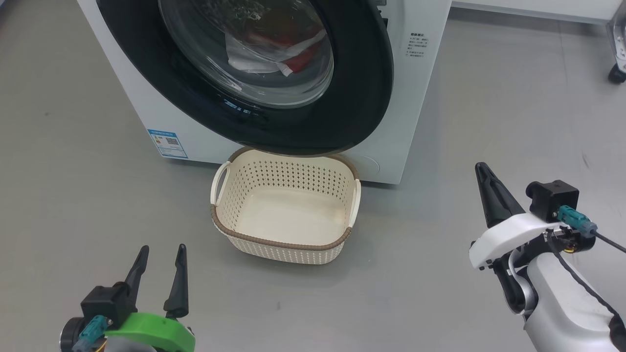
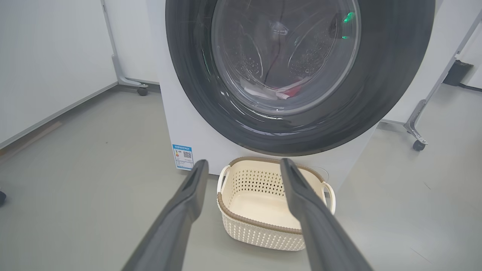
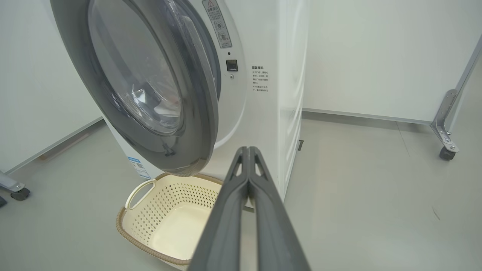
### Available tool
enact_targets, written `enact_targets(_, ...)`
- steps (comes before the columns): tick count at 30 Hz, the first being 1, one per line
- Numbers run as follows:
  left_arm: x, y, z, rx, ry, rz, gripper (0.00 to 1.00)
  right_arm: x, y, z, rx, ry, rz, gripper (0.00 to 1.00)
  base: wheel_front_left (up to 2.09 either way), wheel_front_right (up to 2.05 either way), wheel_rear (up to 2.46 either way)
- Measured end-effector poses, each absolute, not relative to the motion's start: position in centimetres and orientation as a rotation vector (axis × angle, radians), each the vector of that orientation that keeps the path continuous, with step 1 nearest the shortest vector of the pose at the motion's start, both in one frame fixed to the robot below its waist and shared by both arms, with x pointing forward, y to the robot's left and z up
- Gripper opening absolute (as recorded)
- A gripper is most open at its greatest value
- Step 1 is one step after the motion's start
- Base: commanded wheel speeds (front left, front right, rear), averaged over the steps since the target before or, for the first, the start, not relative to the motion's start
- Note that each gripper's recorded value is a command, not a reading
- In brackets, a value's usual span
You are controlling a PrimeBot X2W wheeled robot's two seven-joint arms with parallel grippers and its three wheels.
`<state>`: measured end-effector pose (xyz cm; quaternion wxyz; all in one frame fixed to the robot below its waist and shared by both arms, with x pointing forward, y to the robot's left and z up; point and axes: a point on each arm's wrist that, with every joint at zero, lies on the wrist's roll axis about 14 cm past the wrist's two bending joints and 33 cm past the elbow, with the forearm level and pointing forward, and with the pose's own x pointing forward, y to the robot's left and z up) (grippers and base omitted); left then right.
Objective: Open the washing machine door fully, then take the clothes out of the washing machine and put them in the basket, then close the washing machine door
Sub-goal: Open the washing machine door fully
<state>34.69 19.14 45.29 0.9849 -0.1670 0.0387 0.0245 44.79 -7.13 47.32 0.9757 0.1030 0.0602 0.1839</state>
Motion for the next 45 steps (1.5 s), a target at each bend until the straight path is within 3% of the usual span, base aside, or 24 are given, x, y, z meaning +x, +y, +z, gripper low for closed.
enact_targets(5, 34.8, 19.0, 45.4, -0.33, 0.077, 0.044, 1.0, 44.1, -8.2, 46.6, 0.224, 0.132, 0.306, 0.0, 0.0, 0.0, 0.0)
enact_targets(7, 34.9, 19.1, 45.4, -0.33, 0.075, 0.045, 1.0, 43.8, -8.4, 46.4, 0.218, 0.134, 0.288, 0.87, 0.0, 0.0, 0.0)
enact_targets(8, 34.9, 19.1, 45.4, -0.33, 0.075, 0.045, 1.0, 43.8, -8.5, 46.4, 0.209, 0.13, 0.285, 1.0, 0.0, 0.0, 0.0)
enact_targets(28, 35.8, 17.5, 45.9, -0.325, 0.063, -0.01, 1.0, 42.7, -11.8, 48.2, 0.226, 0.049, 0.15, 1.0, 0.0, 0.0, 0.0)
enact_targets(45, 36.0, 17.1, 45.9, -0.325, 0.065, -0.021, 1.0, 42.2, -12.0, 48.7, 0.222, 0.022, 0.131, 1.0, 0.0, 0.0, 0.0)
